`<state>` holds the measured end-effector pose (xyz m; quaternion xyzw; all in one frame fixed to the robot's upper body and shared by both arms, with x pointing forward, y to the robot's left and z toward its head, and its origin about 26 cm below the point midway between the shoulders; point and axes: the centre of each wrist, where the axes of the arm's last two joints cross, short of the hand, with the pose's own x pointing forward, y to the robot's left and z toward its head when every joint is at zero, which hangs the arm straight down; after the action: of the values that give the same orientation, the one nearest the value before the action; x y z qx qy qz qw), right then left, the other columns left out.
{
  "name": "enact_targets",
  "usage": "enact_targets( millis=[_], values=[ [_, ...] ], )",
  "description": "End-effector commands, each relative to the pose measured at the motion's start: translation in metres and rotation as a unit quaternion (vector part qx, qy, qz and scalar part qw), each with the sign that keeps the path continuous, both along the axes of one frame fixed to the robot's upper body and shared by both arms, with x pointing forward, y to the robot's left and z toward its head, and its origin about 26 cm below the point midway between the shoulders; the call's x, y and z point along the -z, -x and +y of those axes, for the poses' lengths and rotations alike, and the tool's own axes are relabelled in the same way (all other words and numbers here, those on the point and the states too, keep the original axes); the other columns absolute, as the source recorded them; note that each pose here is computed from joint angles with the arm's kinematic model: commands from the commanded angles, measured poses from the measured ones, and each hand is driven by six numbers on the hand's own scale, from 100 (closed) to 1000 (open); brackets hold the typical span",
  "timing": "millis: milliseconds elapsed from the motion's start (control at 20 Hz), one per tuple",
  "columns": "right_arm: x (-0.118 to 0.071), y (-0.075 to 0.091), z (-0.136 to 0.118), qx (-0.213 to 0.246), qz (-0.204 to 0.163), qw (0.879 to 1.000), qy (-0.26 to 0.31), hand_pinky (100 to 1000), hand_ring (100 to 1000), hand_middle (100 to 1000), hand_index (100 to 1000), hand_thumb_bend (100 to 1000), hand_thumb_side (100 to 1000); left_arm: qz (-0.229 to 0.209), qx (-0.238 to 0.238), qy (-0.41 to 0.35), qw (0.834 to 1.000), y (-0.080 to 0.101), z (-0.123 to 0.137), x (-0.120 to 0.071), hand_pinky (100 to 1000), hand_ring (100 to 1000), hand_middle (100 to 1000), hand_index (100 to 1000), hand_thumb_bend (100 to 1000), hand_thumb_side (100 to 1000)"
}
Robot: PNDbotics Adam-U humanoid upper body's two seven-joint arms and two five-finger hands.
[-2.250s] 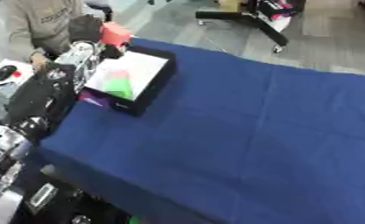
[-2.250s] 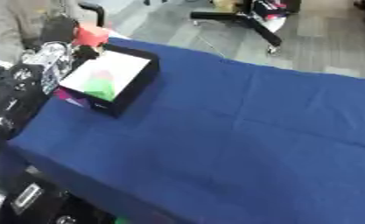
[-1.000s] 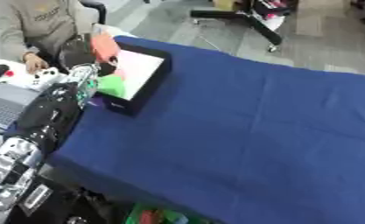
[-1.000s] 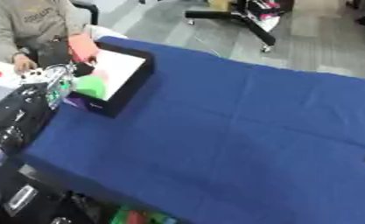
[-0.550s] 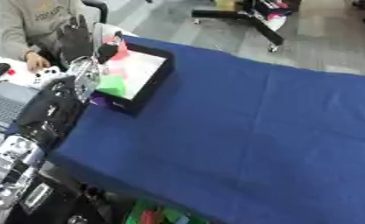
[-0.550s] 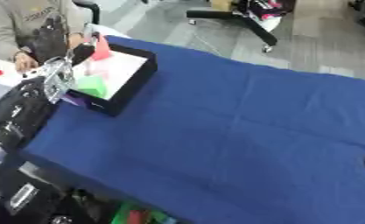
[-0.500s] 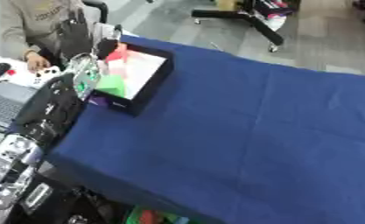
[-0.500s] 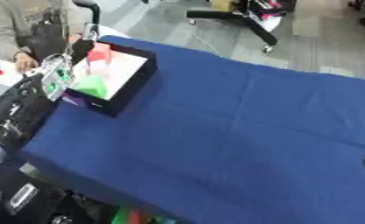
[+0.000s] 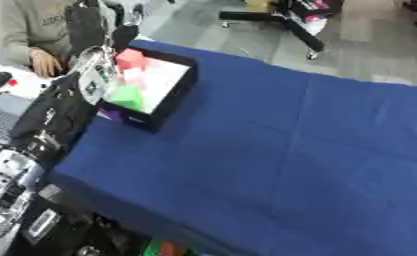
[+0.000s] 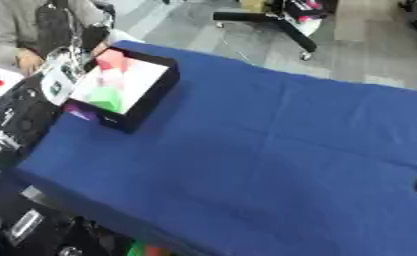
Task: Pick up the objects with one hand, pass them to the other hand, and then place them into the box on the other side of the table.
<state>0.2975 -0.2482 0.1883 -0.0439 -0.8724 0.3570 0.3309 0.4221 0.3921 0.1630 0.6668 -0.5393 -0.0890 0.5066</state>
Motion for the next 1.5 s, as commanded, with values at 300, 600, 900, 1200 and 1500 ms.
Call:
enact_targets(
  millis=[300, 600, 900, 1200, 1500],
  values=[
    [-0.007, 0.003, -0.003, 0.008, -0.018, 1.0, 0.002, 903, 1000, 936, 939, 681, 522, -0.124, 0.181, 0.068, 0.973, 0.034, -0.035, -0.065, 1000, 806, 797, 945, 249, 929],
    [-0.007, 0.003, -0.007, 0.03, -0.027, 0.999, -0.026, 902, 1000, 940, 938, 673, 529, -0.248, 0.365, 0.177, 0.88, 0.081, -0.08, -0.079, 983, 763, 764, 910, 227, 883],
    [0.001, 0.005, -0.014, 0.064, -0.028, 0.995, -0.069, 897, 1000, 941, 934, 660, 524, -0.298, 0.466, 0.211, 0.806, 0.118, -0.118, -0.072, 968, 740, 743, 894, 192, 855],
    [0.019, 0.009, -0.011, 0.095, -0.01, 0.989, -0.11, 884, 1000, 937, 923, 598, 463, -0.3, 0.517, 0.253, 0.761, 0.121, -0.147, -0.042, 967, 721, 720, 876, 162, 843],
    [0.04, 0.01, -0.007, 0.121, 0.017, 0.983, -0.139, 872, 1000, 928, 913, 573, 453, -0.272, 0.537, 0.308, 0.737, 0.128, -0.172, -0.013, 973, 716, 711, 871, 156, 855]
  ],
)
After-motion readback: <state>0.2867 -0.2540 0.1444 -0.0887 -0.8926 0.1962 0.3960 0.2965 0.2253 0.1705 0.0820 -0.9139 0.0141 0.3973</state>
